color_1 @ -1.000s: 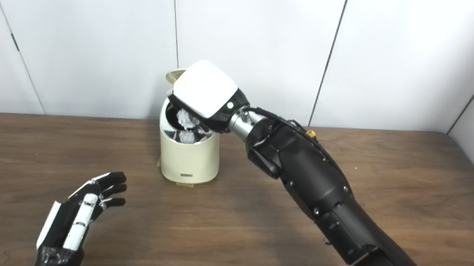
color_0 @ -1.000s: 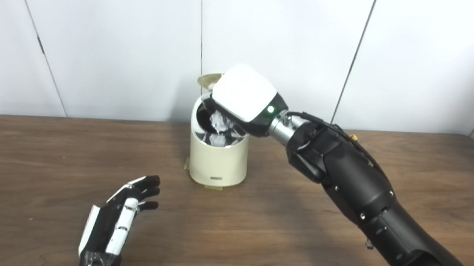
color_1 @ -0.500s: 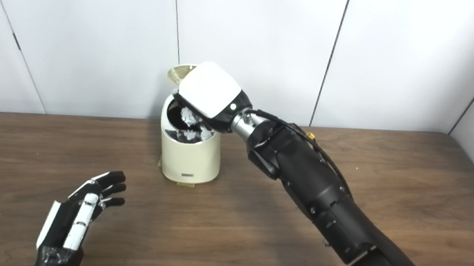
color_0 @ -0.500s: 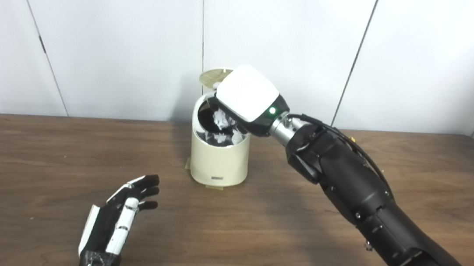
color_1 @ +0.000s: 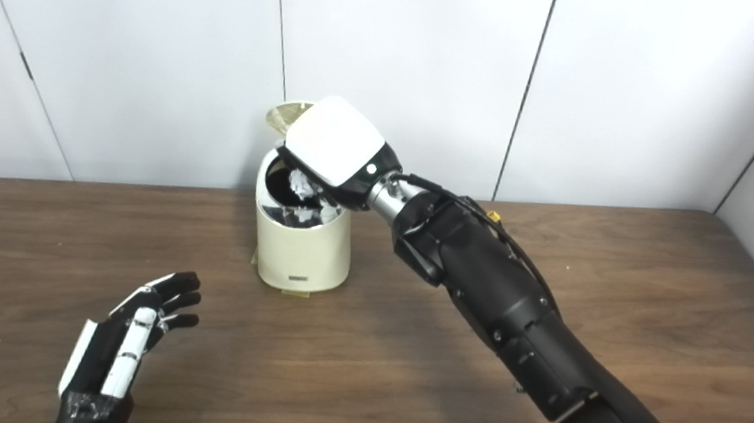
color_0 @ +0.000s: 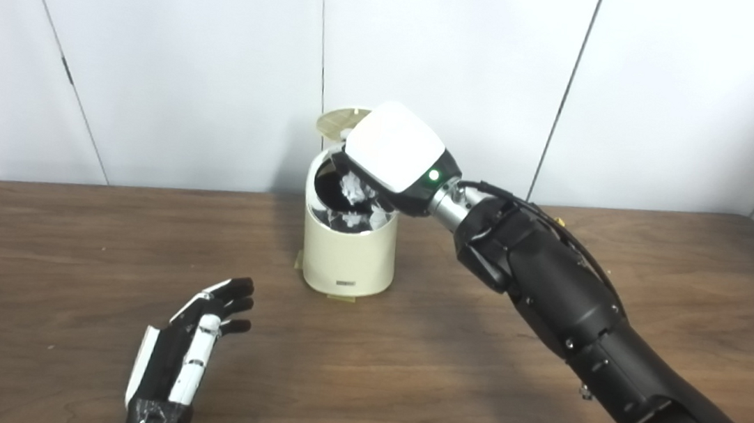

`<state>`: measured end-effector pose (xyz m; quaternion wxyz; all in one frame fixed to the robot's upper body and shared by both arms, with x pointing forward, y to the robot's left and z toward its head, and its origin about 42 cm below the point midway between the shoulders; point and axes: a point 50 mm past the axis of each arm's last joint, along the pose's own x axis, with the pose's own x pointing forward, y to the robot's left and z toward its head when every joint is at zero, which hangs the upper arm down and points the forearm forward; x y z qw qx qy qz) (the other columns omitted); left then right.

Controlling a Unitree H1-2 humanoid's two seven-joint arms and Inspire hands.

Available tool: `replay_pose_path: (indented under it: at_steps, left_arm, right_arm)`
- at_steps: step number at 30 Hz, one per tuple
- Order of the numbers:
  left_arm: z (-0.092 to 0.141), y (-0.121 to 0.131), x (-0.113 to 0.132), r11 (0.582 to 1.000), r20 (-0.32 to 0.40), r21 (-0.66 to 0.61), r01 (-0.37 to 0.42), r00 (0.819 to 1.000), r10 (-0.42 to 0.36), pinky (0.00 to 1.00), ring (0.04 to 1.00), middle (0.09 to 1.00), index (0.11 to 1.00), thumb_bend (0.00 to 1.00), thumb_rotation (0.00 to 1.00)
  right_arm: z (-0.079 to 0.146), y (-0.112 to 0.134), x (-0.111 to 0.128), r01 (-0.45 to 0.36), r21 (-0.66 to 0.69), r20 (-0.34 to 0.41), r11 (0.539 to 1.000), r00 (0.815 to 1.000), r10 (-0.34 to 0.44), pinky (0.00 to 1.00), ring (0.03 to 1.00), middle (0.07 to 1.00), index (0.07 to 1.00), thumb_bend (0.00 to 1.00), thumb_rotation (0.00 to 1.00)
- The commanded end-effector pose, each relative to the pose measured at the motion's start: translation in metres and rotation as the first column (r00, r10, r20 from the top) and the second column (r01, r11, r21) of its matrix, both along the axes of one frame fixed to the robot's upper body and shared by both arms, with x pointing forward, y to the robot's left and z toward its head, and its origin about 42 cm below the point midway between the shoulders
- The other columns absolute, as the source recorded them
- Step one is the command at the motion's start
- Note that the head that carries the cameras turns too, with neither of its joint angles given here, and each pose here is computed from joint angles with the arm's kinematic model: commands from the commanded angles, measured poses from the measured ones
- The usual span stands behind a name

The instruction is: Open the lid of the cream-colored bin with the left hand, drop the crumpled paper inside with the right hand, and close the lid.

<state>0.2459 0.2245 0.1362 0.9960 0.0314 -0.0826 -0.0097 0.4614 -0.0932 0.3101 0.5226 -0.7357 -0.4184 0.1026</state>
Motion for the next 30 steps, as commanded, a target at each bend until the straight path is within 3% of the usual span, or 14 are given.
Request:
replay_pose_path:
  at_steps: [1, 21, 27, 28, 30]
  left_arm:
    - [-0.0001, -0.0024, -0.0086, 1.000, 0.022, -0.008, 0.001, 1.000, -0.001, 0.72, 0.796, 0.809, 0.798, 0.29, 0.85]
    - [0.0000, -0.0031, -0.0083, 1.000, 0.012, -0.011, 0.003, 1.000, -0.002, 0.73, 0.800, 0.812, 0.799, 0.30, 0.82]
    - [-0.0007, -0.0034, -0.0080, 1.000, 0.012, -0.017, 0.004, 1.000, -0.004, 0.73, 0.799, 0.812, 0.801, 0.30, 0.82]
    - [-0.0007, -0.0033, -0.0080, 1.000, 0.014, -0.018, 0.008, 1.000, -0.008, 0.73, 0.798, 0.811, 0.801, 0.30, 0.82]
    - [-0.0009, -0.0033, -0.0080, 1.000, 0.011, -0.018, 0.007, 1.000, -0.007, 0.73, 0.802, 0.814, 0.802, 0.31, 0.82]
  right_arm:
    - [0.0292, -0.0001, 0.0013, -0.005, 0.037, 0.067, 0.999, 0.998, 0.002, 0.34, 0.487, 0.595, 0.483, 0.49, 0.00]
    - [0.0296, -0.0031, 0.0029, 0.014, 0.023, 0.048, 1.000, 0.999, -0.015, 0.36, 0.491, 0.599, 0.492, 0.49, 0.00]
    - [0.0304, -0.0031, 0.0031, 0.031, 0.005, 0.050, 1.000, 0.998, -0.031, 0.33, 0.439, 0.562, 0.459, 0.52, 0.00]
    - [0.0308, -0.0027, 0.0030, 0.046, -0.003, 0.046, 0.999, 0.998, -0.046, 0.34, 0.448, 0.569, 0.474, 0.52, 0.09]
    - [0.0314, -0.0020, 0.0029, 0.066, -0.012, 0.050, 0.998, 0.997, -0.065, 0.34, 0.454, 0.572, 0.480, 0.52, 0.12]
